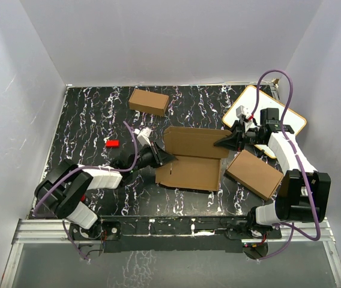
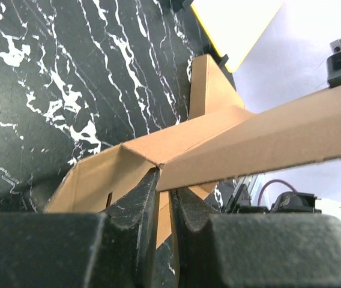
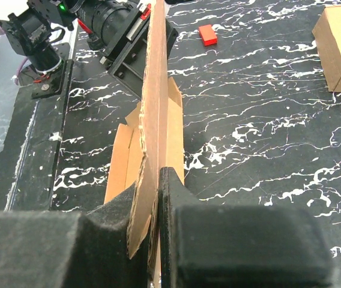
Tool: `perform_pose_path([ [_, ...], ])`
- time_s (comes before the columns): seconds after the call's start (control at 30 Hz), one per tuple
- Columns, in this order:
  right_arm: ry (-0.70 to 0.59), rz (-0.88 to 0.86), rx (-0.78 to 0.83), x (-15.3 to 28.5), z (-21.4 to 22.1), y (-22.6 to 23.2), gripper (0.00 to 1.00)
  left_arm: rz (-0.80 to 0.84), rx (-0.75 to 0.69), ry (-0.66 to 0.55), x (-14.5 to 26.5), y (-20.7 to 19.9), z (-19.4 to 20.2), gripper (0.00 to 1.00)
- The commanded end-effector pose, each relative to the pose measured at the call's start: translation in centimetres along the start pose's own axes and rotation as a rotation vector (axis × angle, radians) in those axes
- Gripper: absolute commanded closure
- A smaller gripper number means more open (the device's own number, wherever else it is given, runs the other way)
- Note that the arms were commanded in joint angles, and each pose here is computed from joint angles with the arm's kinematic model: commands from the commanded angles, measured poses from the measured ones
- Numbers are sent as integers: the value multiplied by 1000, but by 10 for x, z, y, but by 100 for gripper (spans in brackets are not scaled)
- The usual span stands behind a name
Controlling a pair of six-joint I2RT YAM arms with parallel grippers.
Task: Fold the paper box
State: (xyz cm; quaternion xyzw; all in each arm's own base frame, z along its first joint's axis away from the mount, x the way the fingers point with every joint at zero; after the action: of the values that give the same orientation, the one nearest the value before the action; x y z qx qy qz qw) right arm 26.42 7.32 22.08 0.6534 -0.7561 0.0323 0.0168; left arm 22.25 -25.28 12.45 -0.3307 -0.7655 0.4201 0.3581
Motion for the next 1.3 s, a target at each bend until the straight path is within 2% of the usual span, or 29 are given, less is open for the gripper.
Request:
perform_pose_path([
  [0.0, -119, -48, 106, -2, -17, 3, 92, 105, 10, -119, -9, -21, -13, 89],
  [0.23, -76, -26, 109, -1, -15, -2, 92, 76, -60, -95, 1, -23, -11, 86],
  [0.57, -51, -6, 114, 2, -13, -5, 92, -25, -124, -16, 67, -21, 12, 66],
  [0.7, -48, -5, 112, 2, -11, -5, 92, -83, -36, 43, 85, -19, 25, 63],
  [0.9, -45, -3, 110, 2, -9, -5, 92, -175, 199, 128, 101, -4, 61, 63],
  [1.1, -42, -2, 106, 1, -7, -5, 92, -231, 259, 59, 103, 5, 79, 64],
  [1.27, -41, -1, 103, 2, -5, -5, 92, -231, 263, 30, 88, 15, 83, 63],
])
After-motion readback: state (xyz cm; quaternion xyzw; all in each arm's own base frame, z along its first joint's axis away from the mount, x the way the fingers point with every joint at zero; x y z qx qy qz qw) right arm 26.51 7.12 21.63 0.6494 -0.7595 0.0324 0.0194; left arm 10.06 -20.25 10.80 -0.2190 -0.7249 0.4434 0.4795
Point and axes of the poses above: each gripper's point midway between its finger pads, its own x axis back along the fingers, its own y axis along the line the jaws close on, z = x × y, the point moved 7 cm from there along x, back along the fingers, and after that the axes turned 9 degrees about x, right-handed, at the moved point
